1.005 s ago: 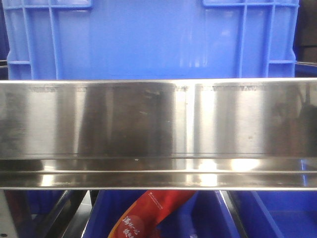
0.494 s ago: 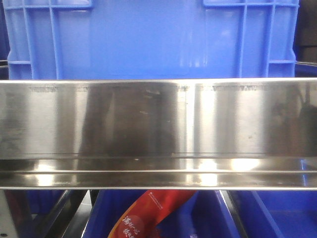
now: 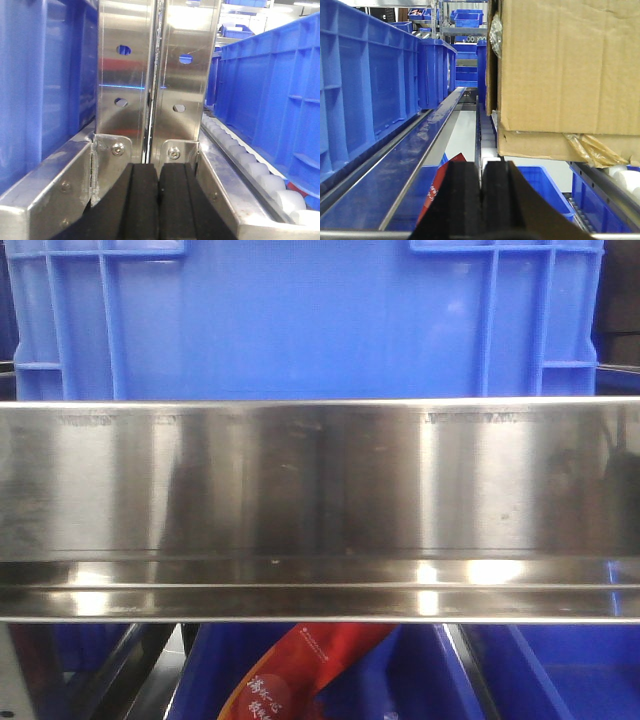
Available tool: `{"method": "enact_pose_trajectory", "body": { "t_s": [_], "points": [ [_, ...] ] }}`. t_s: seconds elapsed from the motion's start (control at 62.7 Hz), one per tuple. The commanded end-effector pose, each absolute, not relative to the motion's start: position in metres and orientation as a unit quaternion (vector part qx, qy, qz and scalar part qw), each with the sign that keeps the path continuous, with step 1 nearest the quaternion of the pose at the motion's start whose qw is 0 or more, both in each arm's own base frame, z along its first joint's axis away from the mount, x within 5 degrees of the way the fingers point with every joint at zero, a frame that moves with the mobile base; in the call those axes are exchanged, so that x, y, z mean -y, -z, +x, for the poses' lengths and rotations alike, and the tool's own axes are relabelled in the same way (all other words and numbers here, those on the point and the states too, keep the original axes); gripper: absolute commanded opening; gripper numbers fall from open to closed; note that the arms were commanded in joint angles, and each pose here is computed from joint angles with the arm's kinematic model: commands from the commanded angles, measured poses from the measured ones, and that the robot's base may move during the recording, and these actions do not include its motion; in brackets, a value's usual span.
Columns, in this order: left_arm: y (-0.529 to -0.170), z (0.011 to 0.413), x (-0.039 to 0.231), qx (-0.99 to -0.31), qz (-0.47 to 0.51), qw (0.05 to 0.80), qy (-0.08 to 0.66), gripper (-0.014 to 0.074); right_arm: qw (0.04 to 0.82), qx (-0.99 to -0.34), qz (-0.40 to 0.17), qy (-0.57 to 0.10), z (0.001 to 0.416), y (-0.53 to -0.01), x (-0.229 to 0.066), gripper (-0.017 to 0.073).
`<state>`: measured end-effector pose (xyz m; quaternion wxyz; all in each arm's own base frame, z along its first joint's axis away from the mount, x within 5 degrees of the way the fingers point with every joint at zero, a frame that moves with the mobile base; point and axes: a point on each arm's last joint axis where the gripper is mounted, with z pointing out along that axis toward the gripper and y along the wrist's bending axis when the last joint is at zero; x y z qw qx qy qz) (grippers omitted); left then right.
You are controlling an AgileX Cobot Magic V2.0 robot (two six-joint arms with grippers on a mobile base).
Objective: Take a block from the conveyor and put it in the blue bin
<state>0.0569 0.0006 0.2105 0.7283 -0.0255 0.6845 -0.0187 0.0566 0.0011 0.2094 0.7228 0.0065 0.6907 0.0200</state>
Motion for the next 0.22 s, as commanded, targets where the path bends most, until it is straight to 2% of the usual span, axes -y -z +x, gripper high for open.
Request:
{"method": "enact_pose_trajectory", "body": {
  "t_s": [0.0,0.207],
  "points": [
    [-0.2132,0.0561,-0.0003,-0.675,-0.024,0.737,0.022,-0.0111,0.732,-0.681,0.002,-0.012,0.0562,-0.2119,-0.0008,-0.0162],
    [-0.2132,0.0561,-0.0003,-0.675,-0.024,0.737,0.022,-0.0111,0.732,-0.681,0.002,-0.012,0.0562,-0.2119,-0.0008,-0.0162]
  ]
}}
